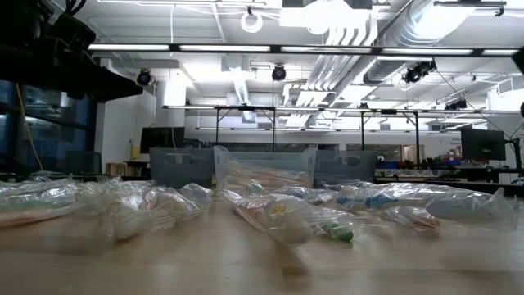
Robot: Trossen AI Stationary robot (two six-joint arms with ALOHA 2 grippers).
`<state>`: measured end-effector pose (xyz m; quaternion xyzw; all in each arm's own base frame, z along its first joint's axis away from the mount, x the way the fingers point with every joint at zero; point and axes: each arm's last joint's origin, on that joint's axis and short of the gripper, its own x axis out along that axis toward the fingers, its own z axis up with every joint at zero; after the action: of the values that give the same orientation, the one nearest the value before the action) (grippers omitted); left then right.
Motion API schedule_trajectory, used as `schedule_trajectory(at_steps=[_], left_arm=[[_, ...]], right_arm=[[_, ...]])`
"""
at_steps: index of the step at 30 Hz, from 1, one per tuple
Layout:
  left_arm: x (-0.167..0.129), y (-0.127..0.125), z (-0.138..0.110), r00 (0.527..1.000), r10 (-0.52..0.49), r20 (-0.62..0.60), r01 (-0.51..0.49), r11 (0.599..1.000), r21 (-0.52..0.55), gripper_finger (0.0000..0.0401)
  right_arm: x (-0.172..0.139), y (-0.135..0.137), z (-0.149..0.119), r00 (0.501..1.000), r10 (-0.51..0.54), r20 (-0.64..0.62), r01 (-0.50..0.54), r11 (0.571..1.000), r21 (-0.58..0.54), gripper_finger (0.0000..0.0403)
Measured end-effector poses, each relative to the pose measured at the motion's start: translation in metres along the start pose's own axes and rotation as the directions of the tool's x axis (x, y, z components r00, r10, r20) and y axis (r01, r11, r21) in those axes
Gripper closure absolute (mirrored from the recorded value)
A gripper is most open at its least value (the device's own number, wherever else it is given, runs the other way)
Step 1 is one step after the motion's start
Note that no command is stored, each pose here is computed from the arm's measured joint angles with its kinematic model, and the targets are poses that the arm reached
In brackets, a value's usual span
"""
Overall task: Pick & Place Toothbrushes
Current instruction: Put the orange toothbrush into the transparent bin
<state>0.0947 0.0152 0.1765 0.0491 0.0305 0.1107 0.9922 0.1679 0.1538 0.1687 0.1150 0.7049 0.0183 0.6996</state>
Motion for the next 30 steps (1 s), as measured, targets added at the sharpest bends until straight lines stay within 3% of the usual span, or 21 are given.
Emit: schedule_trajectory(at_steps=[16,20,26,30], left_arm=[[0.0,0.0,0.0,1.0,0.0,0.0,0.0,1.0,0.0,0.0195],[0.0,0.0,0.0,1.0,0.0,0.001,0.0,1.0,0.0,0.0195],[0.0,0.0,0.0,1.0,0.0,0.0,0.0,1.0,0.0,0.0195],[0.0,0.0,0.0,1.0,0.0,0.0,0.0,1.0,0.0,0.0195]], right_arm=[[0.036,0.009,0.008,0.995,-0.099,-0.009,0.099,0.995,0.006,0.0258],[0.037,0.008,0.009,0.994,-0.105,-0.009,0.105,0.994,0.01,0.0295],[0.037,0.007,0.009,0.994,-0.109,-0.021,0.109,0.994,0.014,0.0385],[0.036,0.006,0.01,0.995,-0.097,-0.032,0.097,0.995,0.022,0.0388]])
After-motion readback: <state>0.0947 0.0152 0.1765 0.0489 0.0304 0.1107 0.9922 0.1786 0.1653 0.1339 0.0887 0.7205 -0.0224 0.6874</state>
